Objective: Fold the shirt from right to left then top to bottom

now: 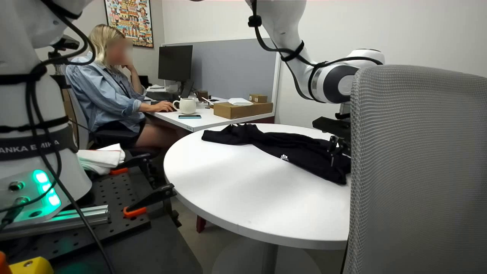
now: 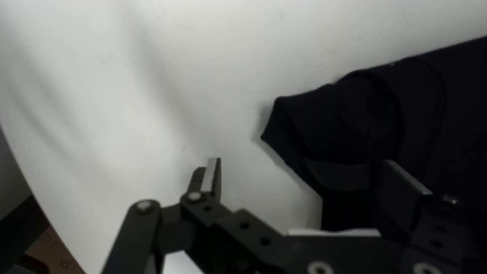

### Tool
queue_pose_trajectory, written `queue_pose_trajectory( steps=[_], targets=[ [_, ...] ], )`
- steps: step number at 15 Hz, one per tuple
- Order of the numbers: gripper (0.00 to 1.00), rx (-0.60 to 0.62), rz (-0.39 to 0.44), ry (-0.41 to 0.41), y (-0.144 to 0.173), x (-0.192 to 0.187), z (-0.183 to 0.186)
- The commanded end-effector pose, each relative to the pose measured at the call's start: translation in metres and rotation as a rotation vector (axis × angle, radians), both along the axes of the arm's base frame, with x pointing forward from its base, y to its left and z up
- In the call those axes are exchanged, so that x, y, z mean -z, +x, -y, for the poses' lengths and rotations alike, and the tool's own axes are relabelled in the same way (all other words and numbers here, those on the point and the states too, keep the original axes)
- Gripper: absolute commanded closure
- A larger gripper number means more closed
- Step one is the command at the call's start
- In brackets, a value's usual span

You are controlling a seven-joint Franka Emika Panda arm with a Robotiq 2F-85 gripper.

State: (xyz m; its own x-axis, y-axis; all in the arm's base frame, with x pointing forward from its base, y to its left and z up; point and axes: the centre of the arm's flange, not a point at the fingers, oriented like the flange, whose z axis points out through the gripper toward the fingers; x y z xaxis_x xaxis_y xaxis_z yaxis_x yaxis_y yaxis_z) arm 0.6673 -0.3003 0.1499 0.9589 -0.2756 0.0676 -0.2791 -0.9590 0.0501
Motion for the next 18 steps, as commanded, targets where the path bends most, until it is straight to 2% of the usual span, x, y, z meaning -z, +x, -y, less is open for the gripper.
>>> queue_pose_trajectory(
  steps=[1, 7, 8, 10, 18],
  targets=[
    [0.00, -0.012, -0.012, 0.057, 0.016, 0.020, 0.018],
    [0.00, -0.005, -0.014, 0.085, 0.018, 0.027, 0.013],
    [0.20, -0.004, -0.010, 0.088, 0.019, 0.026, 0.011],
    [0.32, -0.007, 0.004, 0.093, 0.022, 0.020, 0.008],
    [0.94, -0.026, 0.045, 0.144, 0.026, 0.002, -0.012]
  ],
)
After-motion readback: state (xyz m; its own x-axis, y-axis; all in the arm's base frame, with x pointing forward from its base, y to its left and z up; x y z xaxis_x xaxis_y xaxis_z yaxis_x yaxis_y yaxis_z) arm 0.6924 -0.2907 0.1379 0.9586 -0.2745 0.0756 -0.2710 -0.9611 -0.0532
